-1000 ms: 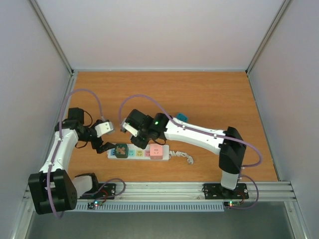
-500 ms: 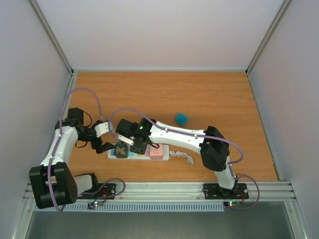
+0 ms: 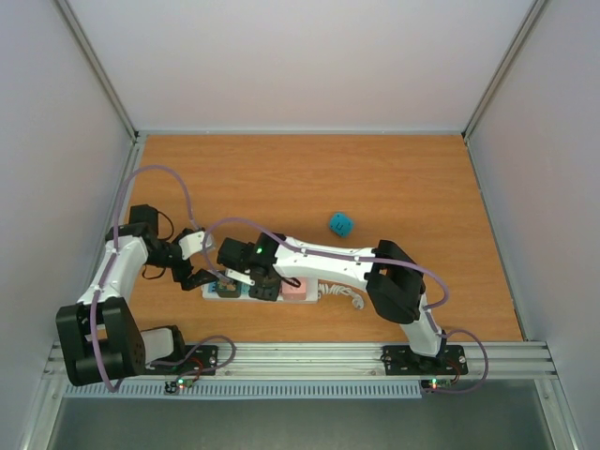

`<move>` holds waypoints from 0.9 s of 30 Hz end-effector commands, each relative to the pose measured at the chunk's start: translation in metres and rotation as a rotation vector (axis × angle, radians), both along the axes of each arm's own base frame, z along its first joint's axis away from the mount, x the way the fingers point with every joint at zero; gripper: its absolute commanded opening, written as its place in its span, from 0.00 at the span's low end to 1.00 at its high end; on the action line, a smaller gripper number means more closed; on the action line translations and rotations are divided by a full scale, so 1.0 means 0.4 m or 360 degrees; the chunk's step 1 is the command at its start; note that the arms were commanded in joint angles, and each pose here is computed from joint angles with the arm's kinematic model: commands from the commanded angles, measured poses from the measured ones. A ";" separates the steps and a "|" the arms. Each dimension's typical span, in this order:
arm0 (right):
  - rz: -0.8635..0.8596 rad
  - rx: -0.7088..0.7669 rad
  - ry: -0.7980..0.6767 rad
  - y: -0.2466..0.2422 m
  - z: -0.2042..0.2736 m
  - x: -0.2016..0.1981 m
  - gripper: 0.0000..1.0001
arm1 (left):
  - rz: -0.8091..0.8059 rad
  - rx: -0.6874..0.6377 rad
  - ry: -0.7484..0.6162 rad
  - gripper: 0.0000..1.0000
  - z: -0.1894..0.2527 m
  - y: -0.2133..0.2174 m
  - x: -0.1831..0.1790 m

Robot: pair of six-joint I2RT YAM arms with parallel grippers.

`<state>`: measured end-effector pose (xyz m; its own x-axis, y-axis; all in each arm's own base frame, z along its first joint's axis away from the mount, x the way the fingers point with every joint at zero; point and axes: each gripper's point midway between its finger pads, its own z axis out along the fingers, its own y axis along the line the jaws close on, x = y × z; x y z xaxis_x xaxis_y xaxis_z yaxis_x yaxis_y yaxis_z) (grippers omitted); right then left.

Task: Insert the plug

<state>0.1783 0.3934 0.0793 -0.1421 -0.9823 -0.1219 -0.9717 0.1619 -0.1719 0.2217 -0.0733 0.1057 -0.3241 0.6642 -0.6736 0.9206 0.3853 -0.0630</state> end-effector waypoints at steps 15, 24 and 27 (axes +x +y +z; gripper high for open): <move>0.0095 -0.0110 0.0039 0.004 -0.055 -0.024 0.01 | 0.0005 -0.0027 -0.0043 1.00 0.011 -0.002 -0.005; 0.0103 -0.0129 0.0036 0.004 -0.066 -0.021 0.01 | 0.0038 -0.0044 -0.0030 1.00 0.007 0.024 0.001; 0.0103 -0.0140 0.0027 0.004 -0.072 -0.016 0.01 | 0.0041 -0.0053 -0.0025 1.00 0.009 0.030 0.001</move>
